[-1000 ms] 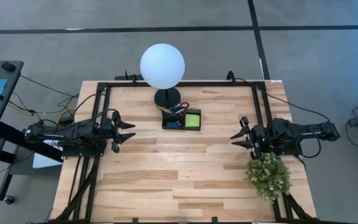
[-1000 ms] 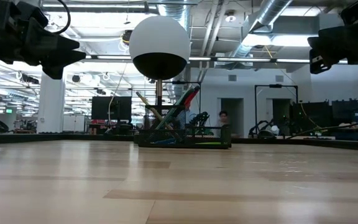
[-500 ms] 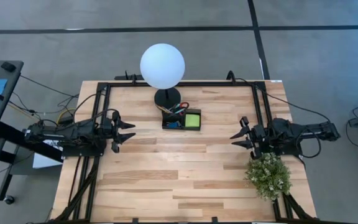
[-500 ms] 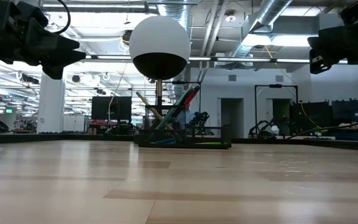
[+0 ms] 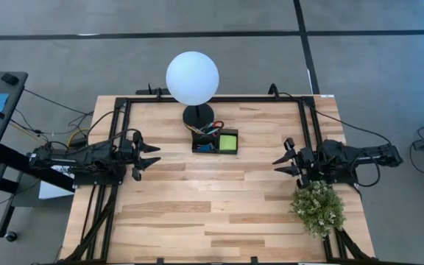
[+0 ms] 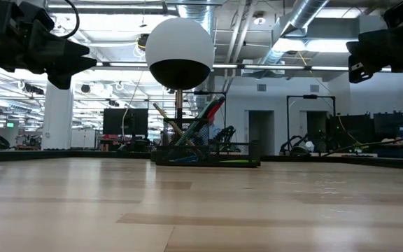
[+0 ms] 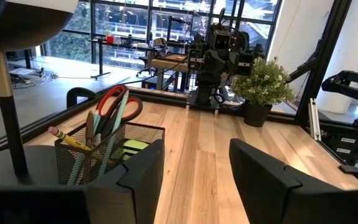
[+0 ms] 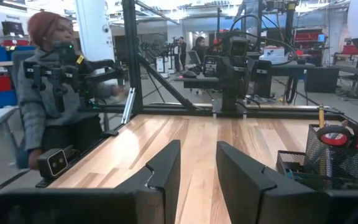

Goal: Pick and place office supplies into organizer
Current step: Return to Home Position

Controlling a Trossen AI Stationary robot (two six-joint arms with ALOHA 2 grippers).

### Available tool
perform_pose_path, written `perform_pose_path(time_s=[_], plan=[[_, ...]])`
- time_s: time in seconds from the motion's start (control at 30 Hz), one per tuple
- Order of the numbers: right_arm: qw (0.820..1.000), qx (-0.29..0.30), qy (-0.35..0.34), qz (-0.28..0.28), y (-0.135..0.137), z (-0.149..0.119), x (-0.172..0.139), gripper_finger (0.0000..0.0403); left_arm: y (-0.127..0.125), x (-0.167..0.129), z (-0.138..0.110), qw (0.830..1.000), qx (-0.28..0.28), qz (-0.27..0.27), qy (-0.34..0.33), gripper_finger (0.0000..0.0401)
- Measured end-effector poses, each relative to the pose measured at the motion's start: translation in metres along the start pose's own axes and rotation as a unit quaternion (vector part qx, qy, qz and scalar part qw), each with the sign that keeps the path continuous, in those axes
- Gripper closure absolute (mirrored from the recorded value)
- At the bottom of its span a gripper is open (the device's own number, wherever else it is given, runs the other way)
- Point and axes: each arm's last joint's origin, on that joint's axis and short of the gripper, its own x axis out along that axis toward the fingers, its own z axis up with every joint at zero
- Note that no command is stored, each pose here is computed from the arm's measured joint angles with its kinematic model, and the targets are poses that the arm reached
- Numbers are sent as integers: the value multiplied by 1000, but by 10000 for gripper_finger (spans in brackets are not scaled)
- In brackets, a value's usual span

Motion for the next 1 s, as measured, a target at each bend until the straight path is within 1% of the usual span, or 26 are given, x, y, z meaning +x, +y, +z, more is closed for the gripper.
perform_pose_path(time_s=[1.0], plan=[[1000, 0, 0, 0, 0, 0, 0, 306, 0, 0, 0, 1000, -1, 0, 0, 225]])
